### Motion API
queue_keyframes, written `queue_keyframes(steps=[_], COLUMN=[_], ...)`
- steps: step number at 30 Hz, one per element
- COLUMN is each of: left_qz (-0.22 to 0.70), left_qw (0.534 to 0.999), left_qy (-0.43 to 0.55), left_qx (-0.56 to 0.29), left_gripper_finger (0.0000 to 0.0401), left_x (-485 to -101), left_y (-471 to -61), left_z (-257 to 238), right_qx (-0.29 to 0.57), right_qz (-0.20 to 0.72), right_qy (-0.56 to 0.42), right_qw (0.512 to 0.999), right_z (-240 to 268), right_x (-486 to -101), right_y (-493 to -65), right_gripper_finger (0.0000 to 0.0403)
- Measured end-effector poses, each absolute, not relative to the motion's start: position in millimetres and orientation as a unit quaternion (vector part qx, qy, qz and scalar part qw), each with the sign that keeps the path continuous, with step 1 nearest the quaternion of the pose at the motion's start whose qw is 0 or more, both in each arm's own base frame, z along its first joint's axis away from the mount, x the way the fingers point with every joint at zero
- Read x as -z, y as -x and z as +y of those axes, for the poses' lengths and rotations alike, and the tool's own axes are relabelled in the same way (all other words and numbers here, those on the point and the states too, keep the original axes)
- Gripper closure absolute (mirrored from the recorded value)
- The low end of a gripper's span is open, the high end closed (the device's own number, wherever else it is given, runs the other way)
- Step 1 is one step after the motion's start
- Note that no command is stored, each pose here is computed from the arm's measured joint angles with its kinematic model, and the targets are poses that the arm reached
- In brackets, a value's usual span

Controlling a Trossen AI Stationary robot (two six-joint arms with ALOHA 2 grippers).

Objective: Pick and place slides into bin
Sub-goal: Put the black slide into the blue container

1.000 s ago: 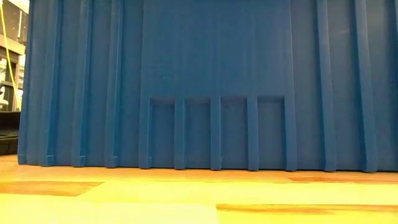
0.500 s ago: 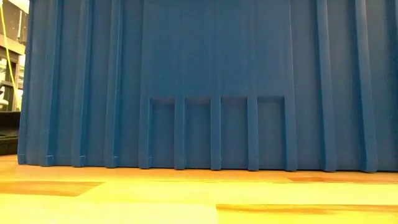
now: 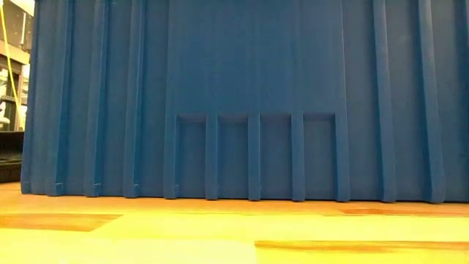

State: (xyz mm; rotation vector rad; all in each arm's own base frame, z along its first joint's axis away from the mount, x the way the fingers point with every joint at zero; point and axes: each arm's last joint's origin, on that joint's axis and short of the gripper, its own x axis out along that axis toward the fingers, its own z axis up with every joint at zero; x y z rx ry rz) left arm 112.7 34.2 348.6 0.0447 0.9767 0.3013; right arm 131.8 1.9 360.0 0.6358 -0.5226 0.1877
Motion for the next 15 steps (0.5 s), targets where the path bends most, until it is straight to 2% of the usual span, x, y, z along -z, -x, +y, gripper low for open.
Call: queue_keyframes(steps=[3, 10, 15], left_qz=[0.481, 0.494, 0.516], left_qw=[0.861, 0.849, 0.841], left_qy=[-0.002, 0.105, 0.113], left_qx=[-0.164, -0.153, -0.118], left_gripper_finger=[0.0091, 0.0091, 0.0091], left_x=[-341.8, -306.9, -292.0], left_y=[-111.0, -109.4, -108.4], left_z=[31.4, 26.7, 24.6], right_qx=[-0.092, -0.086, -0.088], right_qz=[-0.25, -0.226, -0.228], right_qy=[-0.309, -0.313, -0.317], right_qw=[0.913, 0.918, 0.916], right_z=[2.0, 1.7, 1.4], right_x=[-359.9, -357.0, -357.5], right_y=[-128.4, -113.6, -96.9], right_gripper_finger=[0.0351, 0.035, 0.0352])
